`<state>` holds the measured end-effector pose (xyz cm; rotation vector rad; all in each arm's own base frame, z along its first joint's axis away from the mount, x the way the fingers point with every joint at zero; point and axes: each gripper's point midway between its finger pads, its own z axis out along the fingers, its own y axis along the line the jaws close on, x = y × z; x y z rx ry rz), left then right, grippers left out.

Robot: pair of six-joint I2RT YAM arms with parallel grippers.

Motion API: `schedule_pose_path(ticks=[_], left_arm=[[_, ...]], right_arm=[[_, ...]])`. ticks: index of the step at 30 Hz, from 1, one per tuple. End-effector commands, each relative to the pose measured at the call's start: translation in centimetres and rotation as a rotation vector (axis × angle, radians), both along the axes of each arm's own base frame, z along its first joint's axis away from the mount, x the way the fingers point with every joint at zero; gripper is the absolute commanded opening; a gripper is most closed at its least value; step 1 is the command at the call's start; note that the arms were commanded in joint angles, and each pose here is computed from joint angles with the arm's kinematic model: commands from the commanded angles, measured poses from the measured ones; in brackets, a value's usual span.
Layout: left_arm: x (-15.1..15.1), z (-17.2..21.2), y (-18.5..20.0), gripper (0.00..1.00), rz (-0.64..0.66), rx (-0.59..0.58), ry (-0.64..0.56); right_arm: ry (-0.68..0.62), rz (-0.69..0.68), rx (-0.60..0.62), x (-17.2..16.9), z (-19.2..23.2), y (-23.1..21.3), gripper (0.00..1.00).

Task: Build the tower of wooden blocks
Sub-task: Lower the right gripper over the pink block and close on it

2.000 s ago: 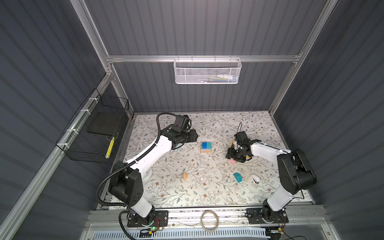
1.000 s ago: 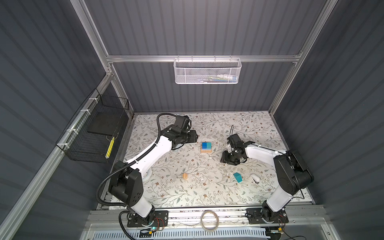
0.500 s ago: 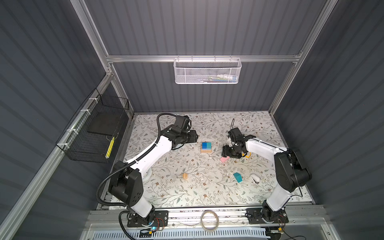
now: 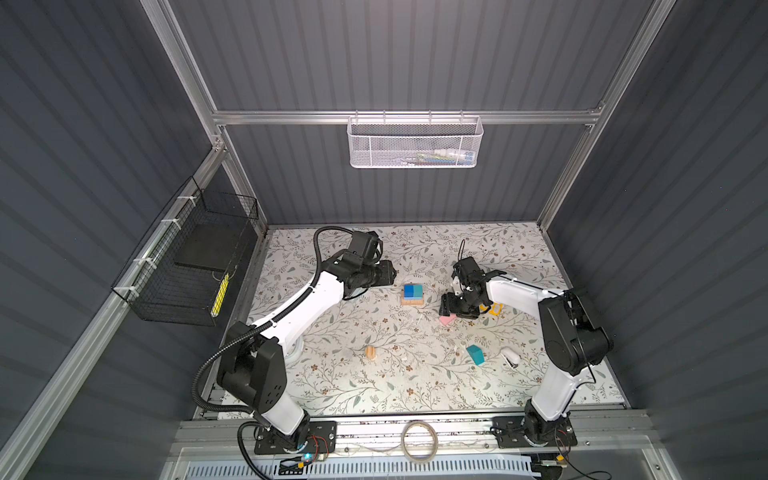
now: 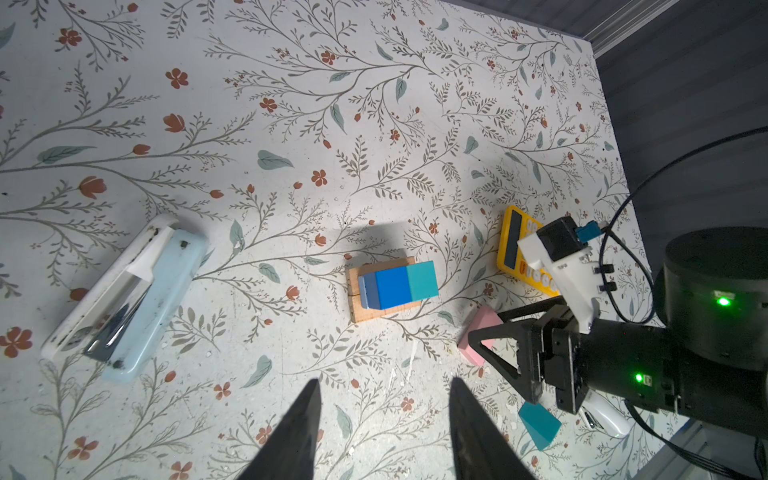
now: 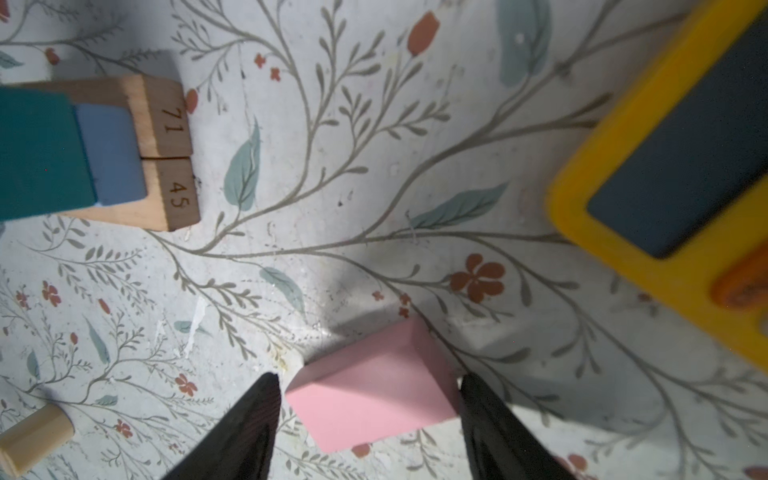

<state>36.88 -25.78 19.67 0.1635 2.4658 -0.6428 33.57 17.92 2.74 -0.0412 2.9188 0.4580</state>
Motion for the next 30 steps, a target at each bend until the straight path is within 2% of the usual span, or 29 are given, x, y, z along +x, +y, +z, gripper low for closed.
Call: schedule_pose_path(ticks=[1,12,15,20,30], left_arm=[[-0.1,-0.4,-0.2,0.5,-0.019,0.01,0.001],[-0.2,-0.2,-0.2,0.5,-0.021,0.009,-0.005],[-0.2,-0.2,-0.2,0.5,-0.023,0.011,-0.004],[-0.3,-0.3,-0.1,0.5,-0.023,0.013,-0.002],[-0.3,-0.4,0.1,0.5,-0.02,0.02,-0.003]], right_arm=[[0.029,0.005,0.03,-0.8,-0.6,0.6,0.67],[0.053,0.034,0.023,-2.3,-0.9,1.4,0.62],[0.043,0.034,-0.009,-2.1,-0.8,0.9,0.63],[0.016,0.043,-0.061,-1.1,-0.1,0.3,0.71],[0.02,0.075,-0.019,0.0,-0.1,1.7,0.73]])
